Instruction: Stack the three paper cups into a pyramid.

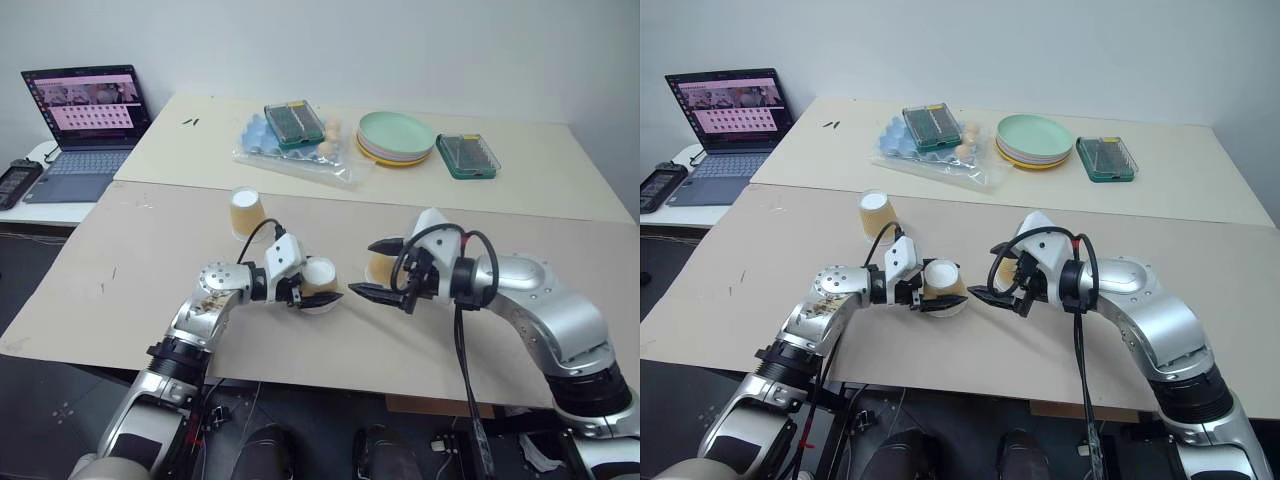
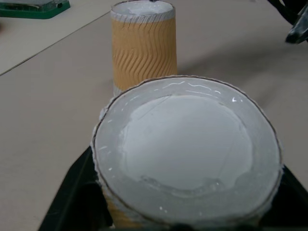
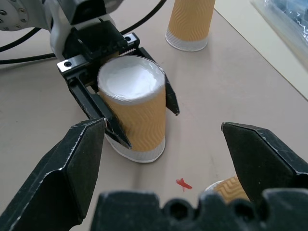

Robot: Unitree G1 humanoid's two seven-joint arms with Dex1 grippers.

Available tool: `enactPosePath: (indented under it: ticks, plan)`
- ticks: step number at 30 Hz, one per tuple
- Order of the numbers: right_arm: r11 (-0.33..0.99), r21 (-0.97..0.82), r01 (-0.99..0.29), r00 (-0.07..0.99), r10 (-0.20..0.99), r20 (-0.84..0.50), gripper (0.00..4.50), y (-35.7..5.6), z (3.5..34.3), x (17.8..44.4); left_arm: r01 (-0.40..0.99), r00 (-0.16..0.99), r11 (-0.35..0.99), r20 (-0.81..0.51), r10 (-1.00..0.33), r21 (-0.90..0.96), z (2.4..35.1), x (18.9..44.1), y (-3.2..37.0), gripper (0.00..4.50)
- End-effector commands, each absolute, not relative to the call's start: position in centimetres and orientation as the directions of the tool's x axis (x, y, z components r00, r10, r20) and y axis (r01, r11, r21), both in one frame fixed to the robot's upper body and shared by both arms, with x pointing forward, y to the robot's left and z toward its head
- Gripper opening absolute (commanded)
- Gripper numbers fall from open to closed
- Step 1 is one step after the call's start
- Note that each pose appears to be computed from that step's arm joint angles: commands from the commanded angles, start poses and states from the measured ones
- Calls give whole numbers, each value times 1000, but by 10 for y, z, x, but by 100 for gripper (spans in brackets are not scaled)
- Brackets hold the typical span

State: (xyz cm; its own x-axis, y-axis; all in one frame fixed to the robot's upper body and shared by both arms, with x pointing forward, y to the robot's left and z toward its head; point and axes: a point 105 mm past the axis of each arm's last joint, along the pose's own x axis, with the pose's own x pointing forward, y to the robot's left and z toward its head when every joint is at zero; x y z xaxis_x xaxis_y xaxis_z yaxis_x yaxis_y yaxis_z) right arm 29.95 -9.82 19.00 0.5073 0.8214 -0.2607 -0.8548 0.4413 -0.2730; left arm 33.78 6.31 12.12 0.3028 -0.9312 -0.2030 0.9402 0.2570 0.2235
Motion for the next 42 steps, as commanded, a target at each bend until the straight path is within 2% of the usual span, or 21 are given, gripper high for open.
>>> enactPosePath:
  ticks: [1, 6, 10, 12, 14, 15, 17, 19, 21, 25, 30, 36, 42]
  plan:
    - [448, -294, -844, 517, 825, -226, 450, -99, 200, 296, 932, 288, 238, -158, -945, 275, 144, 336, 62, 446]
    - [447, -282, -849, 511, 831, -221, 450, -98, 200, 298, 931, 277, 232, -131, -952, 281, 169, 323, 74, 446]
    - [451, -265, -852, 506, 839, -201, 450, -99, 201, 302, 927, 304, 269, -106, -947, 260, 197, 303, 99, 446]
    - [453, -261, -852, 507, 838, -200, 450, -100, 200, 304, 889, 418, 402, -26, -908, 219, 216, 304, 120, 446]
    - [462, -259, -849, 514, 835, -195, 450, -101, 200, 306, 758, 630, 636, 89, -771, 144, 230, 322, 150, 446]
    - [466, -259, -846, 518, 833, -193, 450, -103, 200, 307, 654, 741, 749, 106, -663, 108, 226, 334, 167, 446]
    - [471, -260, -843, 523, 830, -193, 450, -104, 200, 308, 451, 883, 885, 89, -461, 116, 212, 349, 193, 446]
    - [473, -260, -842, 525, 829, -192, 450, -105, 200, 308, 297, 951, 943, 44, -307, 148, 191, 357, 211, 446]
    - [473, -259, -842, 525, 829, -191, 450, -105, 201, 308, 251, 966, 956, 15, -256, 150, 175, 360, 214, 446]
    - [480, -256, -839, 530, 828, -183, 450, -107, 204, 307, 259, 966, 955, -30, -257, 144, 150, 373, 208, 446]
    - [500, -258, -826, 550, 815, -181, 450, -114, 205, 306, 349, 937, 925, -48, -345, 148, 140, 398, 197, 446]
    - [520, -263, -813, 571, 801, -182, 450, -119, 206, 303, 402, 915, 900, -48, -400, 170, 148, 429, 191, 446]
    - [524, -259, -811, 574, 799, -180, 450, -119, 205, 301, 432, 900, 883, -21, -436, 184, 165, 446, 183, 446]
